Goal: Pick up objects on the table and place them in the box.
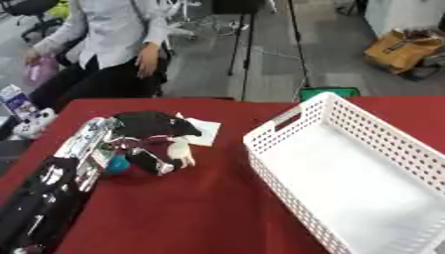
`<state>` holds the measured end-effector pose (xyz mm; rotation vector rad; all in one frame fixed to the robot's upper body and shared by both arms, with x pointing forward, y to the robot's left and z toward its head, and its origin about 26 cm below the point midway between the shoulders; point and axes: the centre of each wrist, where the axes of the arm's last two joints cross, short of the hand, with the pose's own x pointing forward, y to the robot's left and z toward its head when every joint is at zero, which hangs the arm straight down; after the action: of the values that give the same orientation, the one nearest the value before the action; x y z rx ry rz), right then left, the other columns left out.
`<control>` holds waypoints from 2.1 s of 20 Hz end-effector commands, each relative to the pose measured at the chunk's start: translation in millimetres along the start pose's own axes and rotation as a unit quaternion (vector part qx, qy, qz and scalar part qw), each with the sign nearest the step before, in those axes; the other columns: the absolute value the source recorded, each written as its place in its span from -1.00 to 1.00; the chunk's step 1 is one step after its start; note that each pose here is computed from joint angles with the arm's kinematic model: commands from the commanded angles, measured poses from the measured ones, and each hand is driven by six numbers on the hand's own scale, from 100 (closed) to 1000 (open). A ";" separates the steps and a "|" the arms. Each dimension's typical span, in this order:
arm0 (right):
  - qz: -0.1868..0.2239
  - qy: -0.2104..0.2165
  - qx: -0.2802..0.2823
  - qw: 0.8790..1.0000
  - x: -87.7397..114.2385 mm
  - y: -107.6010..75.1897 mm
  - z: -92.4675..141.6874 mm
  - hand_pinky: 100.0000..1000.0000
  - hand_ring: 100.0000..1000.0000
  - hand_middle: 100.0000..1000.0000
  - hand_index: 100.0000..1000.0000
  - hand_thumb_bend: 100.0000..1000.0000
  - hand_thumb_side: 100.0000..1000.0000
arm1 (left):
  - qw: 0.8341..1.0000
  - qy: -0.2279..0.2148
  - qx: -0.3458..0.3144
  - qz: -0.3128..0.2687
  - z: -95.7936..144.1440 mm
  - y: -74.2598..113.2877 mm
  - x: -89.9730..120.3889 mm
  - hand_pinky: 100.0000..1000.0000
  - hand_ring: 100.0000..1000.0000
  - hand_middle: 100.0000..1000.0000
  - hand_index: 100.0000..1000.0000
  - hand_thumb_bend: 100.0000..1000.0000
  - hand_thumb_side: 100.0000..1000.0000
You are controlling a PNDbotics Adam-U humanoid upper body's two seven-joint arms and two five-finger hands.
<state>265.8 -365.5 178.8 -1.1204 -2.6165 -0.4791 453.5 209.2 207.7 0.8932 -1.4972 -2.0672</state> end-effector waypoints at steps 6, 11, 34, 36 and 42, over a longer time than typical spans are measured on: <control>-0.057 -0.058 -0.060 0.995 4.8 2.1 -9.6 0.45 0.29 0.26 0.34 -1.00 0.74 | 0.966 -0.107 -0.195 -0.131 -0.4 8.4 -11.4 0.10 0.55 0.79 1.00 -0.42 -0.12; -0.057 -0.058 -0.059 0.995 5.0 2.8 -9.2 0.46 0.29 0.26 0.34 -1.00 0.74 | 0.964 -0.101 -0.207 -0.135 -1.9 8.5 -13.7 0.14 0.59 0.85 1.00 -0.36 -0.05; -0.061 -0.055 -0.059 0.995 6.1 6.6 -7.7 0.46 0.28 0.27 0.34 -1.00 0.72 | 0.952 -0.051 -0.206 -0.222 -7.0 29.6 -13.2 0.43 0.73 0.87 1.00 0.02 -0.12; -0.062 -0.054 -0.059 0.995 6.3 7.0 -7.7 0.46 0.28 0.27 0.34 -1.00 0.72 | 0.950 -0.049 -0.205 -0.230 -8.8 29.6 -12.6 0.45 0.74 0.86 1.00 0.06 -0.10; -0.063 -0.054 -0.059 0.995 6.5 7.8 -7.7 0.46 0.28 0.27 0.34 -1.00 0.72 | 0.944 -0.047 -0.214 -0.247 -15.2 22.2 -11.7 0.44 0.72 0.85 0.94 0.11 -0.05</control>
<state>269.5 -359.7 181.0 -1.0887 -2.6331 -0.4791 470.8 200.7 215.5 1.2178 -1.1665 -2.3679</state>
